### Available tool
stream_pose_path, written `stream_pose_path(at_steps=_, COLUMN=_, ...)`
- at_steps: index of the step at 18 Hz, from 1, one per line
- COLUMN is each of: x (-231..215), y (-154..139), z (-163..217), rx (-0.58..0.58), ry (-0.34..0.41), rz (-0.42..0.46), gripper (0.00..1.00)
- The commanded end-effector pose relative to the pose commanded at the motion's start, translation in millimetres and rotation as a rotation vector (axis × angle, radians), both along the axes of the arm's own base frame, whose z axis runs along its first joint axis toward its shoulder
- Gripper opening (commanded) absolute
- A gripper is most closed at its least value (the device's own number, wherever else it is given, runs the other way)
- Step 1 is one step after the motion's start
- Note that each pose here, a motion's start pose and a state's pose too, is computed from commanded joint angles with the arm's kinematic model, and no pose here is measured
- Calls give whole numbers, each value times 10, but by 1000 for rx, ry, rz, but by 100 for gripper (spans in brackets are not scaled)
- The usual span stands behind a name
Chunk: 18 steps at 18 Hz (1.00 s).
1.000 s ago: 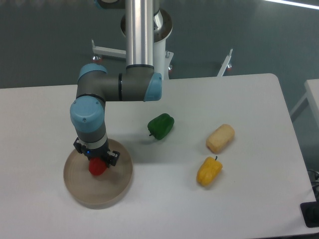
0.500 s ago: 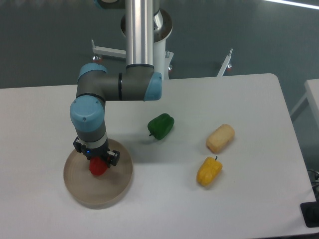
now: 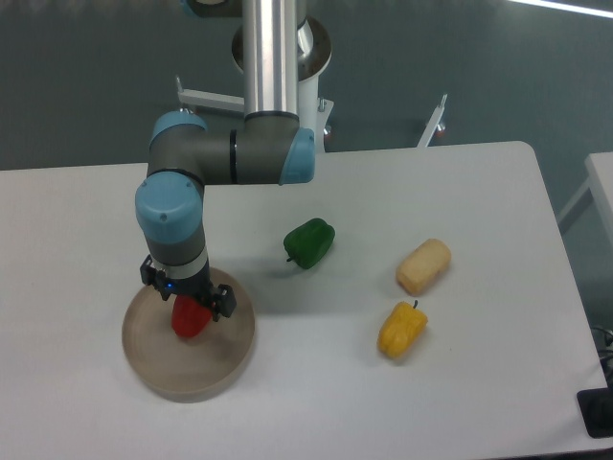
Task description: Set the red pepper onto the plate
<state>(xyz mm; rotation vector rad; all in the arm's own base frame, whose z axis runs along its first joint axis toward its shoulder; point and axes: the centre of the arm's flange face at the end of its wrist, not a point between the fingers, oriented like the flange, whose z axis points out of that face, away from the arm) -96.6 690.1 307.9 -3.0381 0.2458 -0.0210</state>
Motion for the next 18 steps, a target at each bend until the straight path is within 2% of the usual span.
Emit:
stream_pose_path(at_steps=7, x=-993, y=-335, z=207, rx=-36, ry=6, rz=-76, gripper=100)
stream_pose_path(at_steps=10, x=-1506, y=-398, z=266, rx=-29, ry=40, rz=-115, gripper=100)
stream_pose_path(at_steps=14, x=-1938, y=-498, z=225, rx=-34, ry=62, rz=-157, gripper=100)
stream_pose_path(at_steps=18, x=-2099, y=-474, z=288, rx=-21, ry=88, rz=-177, gripper=100)
